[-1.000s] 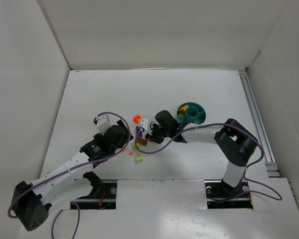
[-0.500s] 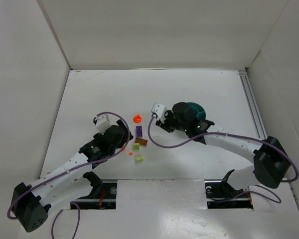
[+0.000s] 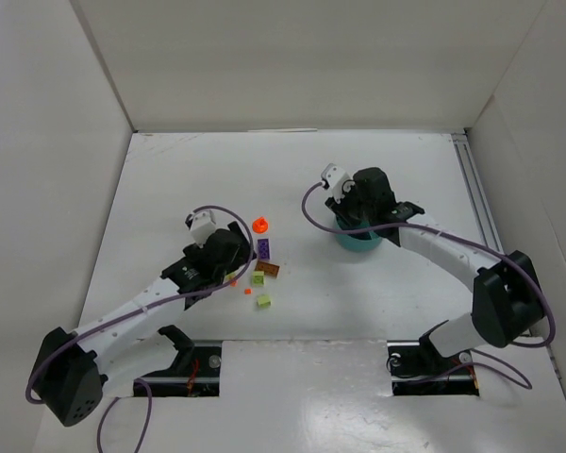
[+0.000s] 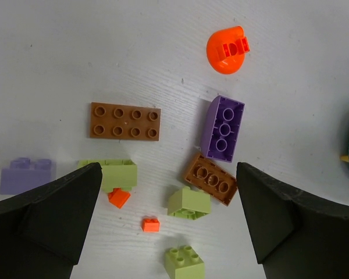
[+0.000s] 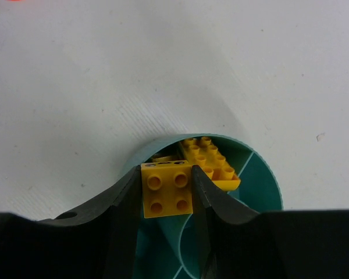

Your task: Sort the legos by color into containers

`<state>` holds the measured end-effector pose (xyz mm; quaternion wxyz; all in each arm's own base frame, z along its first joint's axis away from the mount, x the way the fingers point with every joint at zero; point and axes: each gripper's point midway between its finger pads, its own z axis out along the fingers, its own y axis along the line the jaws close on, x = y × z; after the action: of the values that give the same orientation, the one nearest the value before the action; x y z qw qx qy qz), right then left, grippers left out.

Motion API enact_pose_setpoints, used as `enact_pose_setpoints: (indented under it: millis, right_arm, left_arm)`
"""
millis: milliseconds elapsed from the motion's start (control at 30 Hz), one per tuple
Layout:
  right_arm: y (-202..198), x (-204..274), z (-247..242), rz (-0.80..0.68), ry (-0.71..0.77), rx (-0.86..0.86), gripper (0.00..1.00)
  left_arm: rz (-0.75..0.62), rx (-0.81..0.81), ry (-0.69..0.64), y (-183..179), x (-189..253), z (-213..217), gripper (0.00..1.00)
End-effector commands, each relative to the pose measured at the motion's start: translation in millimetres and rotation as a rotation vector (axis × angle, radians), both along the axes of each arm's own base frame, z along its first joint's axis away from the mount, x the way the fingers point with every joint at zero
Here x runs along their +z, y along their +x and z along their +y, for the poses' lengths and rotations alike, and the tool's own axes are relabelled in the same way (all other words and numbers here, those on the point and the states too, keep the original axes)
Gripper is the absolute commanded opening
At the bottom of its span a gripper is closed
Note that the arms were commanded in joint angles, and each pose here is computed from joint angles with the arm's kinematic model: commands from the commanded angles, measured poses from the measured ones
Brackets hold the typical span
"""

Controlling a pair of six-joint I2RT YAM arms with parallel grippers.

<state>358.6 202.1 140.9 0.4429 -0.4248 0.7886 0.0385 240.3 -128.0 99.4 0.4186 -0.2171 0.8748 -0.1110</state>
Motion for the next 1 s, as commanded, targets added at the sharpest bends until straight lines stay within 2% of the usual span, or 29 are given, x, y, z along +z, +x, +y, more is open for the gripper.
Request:
enact_pose_setpoints:
  millis: [0, 433, 800, 967]
  right_arm:
    - [19, 21, -4, -0.035, 0.034, -0.024, 0.25]
    - [49, 24, -5, -0.05, 0.029, -0.004, 0.25]
    - [52, 9, -17, -0.066, -0.029, -0.035, 0.28]
    - [56, 26, -22, -0.128, -0.027, -0.059, 0.28]
  left_arm:
    - [-0.062, -0.021, -0.042, 20, 24, -9, 1.0]
    - [-0.059, -0.059, -0.014, 43, 25, -17, 1.0]
    - [-0.074, -0.064, -0.017, 44, 29, -17, 1.0]
    - [-0.079, -0.071, -0.027, 45, 30, -20, 1.0]
